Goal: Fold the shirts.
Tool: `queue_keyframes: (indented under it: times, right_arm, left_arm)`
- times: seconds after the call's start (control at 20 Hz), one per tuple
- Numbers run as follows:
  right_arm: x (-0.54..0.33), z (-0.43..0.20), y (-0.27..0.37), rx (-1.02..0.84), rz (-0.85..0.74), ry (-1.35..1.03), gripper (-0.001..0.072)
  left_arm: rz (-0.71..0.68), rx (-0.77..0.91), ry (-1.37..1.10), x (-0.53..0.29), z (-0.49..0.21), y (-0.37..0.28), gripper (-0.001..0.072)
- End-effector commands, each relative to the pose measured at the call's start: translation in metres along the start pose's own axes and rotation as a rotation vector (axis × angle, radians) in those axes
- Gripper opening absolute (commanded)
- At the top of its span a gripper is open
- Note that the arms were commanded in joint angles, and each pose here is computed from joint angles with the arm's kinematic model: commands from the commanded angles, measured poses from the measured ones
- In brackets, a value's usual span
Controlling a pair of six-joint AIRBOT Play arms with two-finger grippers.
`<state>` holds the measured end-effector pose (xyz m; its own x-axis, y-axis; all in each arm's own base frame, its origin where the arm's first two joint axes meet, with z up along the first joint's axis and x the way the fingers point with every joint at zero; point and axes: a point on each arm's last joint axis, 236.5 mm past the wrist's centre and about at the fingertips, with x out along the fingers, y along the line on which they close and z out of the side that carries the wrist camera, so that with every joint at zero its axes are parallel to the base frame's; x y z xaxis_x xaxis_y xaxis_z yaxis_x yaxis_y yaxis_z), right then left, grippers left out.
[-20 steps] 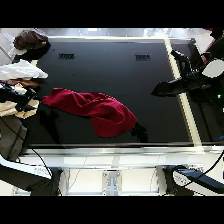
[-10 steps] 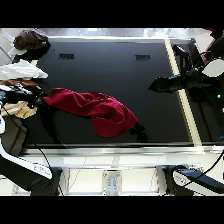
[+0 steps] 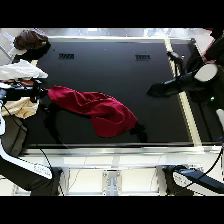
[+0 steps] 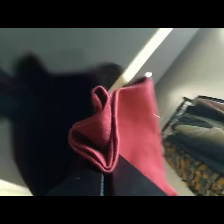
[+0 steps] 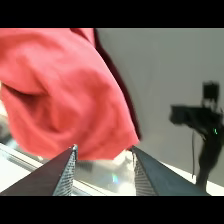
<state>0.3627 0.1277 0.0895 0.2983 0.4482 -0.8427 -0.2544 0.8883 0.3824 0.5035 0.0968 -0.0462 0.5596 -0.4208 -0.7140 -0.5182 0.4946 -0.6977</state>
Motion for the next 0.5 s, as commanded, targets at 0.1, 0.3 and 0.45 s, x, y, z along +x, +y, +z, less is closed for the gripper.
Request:
queue_keyframes:
  times: [0.1, 0.3, 0.45]
  right_arm:
    - [0.086, -0.055, -0.029, 0.274, 0.069, 0.076, 0.0393]
    - [0.126, -0.092, -0.016, 0.469, 0.264, 0.187, 0.0396]
    - [0.146, -0.122, -0.007, 0.475, 0.281, 0.297, 0.0456]
  left_arm:
    - [-0.076, 0.081, -0.065, -0.043, 0.006, -0.041, 0.0016]
    - [-0.088, 0.125, -0.026, -0.051, -0.008, -0.050, 0.0015]
    - [-0.089, 0.127, 0.003, -0.051, -0.015, -0.050, 0.0015]
